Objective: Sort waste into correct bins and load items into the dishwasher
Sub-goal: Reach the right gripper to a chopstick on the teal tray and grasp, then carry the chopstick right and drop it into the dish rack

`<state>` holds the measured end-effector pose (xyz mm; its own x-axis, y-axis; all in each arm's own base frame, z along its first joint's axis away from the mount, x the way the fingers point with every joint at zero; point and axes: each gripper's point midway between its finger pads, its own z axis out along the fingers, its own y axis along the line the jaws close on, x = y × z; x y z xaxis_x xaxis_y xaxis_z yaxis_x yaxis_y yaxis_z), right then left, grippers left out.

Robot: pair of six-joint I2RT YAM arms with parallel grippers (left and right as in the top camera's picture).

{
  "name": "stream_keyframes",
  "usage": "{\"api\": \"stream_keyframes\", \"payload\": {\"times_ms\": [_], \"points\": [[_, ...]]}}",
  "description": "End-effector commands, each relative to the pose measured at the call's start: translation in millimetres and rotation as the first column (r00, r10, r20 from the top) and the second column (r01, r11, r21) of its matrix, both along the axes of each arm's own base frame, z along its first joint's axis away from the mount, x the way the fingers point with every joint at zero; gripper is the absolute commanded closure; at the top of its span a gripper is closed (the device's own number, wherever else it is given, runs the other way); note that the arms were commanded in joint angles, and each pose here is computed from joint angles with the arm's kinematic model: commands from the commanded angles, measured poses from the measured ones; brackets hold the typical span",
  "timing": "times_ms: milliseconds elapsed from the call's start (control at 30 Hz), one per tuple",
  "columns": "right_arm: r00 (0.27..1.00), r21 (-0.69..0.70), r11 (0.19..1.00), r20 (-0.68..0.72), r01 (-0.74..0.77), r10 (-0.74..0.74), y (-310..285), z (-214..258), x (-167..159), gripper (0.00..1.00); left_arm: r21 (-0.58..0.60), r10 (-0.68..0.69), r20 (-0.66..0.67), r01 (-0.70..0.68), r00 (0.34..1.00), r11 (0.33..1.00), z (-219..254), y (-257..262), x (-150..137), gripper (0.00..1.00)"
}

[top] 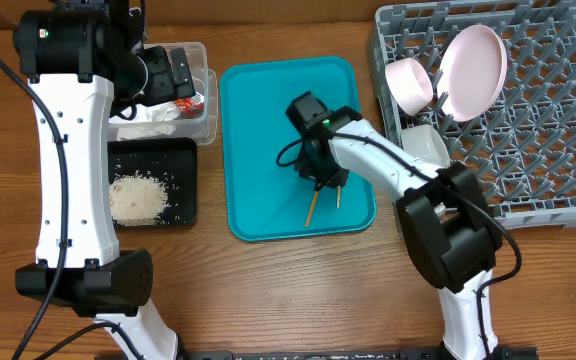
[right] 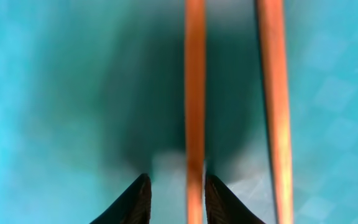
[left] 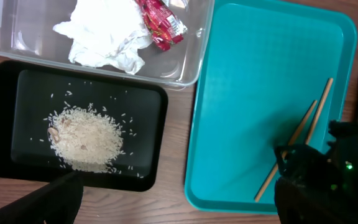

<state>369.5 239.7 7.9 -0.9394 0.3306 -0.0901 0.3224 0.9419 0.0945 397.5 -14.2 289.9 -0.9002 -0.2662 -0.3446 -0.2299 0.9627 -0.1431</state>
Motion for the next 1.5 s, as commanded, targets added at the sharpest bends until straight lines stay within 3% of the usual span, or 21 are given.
{"api": "stream_keyframes", "payload": {"times_ms": [0,100,200,333,433,567,733,867,1000,1233,1467], "points": [[1.0,-0.007,1.0,-0.016,-0.003,0.003,2.0,-8.3,-3.4,0.73,0.012,-0.001,0.031,0.0,1.0,1.0,10.2,3.3,-2.8,0.0],[1.0,-0.012,1.0,-0.023,-0.003,0.003,1.0,-9.3,-4.9,0.78,0.012,-0.001,0.03,0.0,1.0,1.0,10.1,3.3,-2.7,0.0],[0.999,-0.015,1.0,-0.032,-0.007,0.006,0.3,-10.0,-6.8,0.96,0.012,-0.001,0.031,0.0,1.0,1.0,10.2,3.3,-2.8,0.0],[0.998,0.007,1.0,-0.046,-0.031,0.031,4.1,-8.8,-9.0,0.96,0.012,-0.001,0.031,0.001,1.0,1.0,10.2,3.1,-2.8,0.0],[0.981,0.099,0.981,-0.084,-0.165,0.174,13.9,5.8,-12.8,0.96,0.012,-0.001,0.03,0.001,1.0,1.0,10.1,3.1,-2.7,0.0],[0.963,0.168,0.954,-0.065,-0.247,0.26,5.5,59.8,0.0,0.96,0.012,-0.001,0.031,0.0,1.0,1.0,10.2,3.3,-2.8,0.0],[0.942,0.151,0.932,0.111,-0.33,0.316,-21.8,157.0,31.5,0.96,0.012,-0.001,0.031,0.0,1.0,1.0,10.2,3.3,-2.8,0.0],[0.943,0.03,0.971,0.249,-0.236,0.222,-75.7,227.1,47.8,0.96,0.012,-0.001,0.03,0.0,1.0,1.0,10.1,3.2,-2.7,0.01],[0.938,-0.038,0.995,0.332,-0.09,0.098,-140.9,267.3,50.7,0.96,0.012,-0.001,0.031,0.001,1.0,1.0,10.2,3.1,-2.8,0.0],[0.956,-0.079,0.982,0.256,0.172,-0.147,-245.4,262.8,37.8,0.96,0.012,-0.001,0.031,0.001,1.0,1.0,10.2,3.1,-2.8,0.0],[0.936,-0.092,0.943,0.189,0.319,-0.298,-309.6,235.7,28.3,0.96,0.012,-0.001,0.031,0.0,1.0,1.0,10.2,3.3,-2.8,0.0]]}}
